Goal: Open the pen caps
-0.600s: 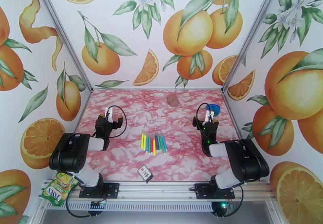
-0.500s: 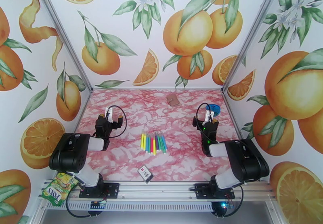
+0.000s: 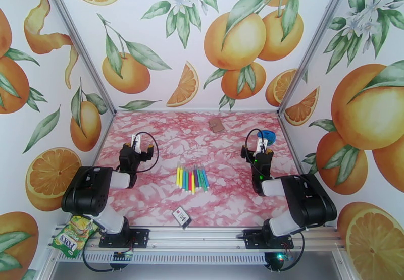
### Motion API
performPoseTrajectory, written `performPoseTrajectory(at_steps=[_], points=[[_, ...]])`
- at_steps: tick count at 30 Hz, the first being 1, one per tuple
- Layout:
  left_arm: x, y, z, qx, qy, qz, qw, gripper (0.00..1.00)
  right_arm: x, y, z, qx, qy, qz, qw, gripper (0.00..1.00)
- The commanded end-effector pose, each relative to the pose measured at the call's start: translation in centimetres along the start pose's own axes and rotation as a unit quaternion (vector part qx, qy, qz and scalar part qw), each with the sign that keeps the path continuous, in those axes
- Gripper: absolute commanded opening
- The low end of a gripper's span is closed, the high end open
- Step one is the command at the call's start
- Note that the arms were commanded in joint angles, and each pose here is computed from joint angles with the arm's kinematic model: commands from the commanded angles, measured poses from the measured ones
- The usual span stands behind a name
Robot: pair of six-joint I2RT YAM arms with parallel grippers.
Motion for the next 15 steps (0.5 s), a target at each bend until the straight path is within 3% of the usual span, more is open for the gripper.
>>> performPoseTrajectory(at_steps=[1,15], points=[[0.61,-0.04,0.0,-0.002,-0.002,-0.013,1.0,1.0,0.76,0.22,0.62,0.013,0.002,-0.008,1.0,1.0],[0.58,-0.14,0.06,0.001,-0.003,-0.014,1.0,1.0,0.73,0.19,0.58,0.013,0.002,-0.008,1.0,1.0]])
Point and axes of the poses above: each hand's point on the last joint's axis, 136 mm out from that joint toward the fingers, its own y axis out along the fingers, its own z axis along the line the jaws close on, x = y × z, the point moved 1 cm from there along -y, back along the fingers
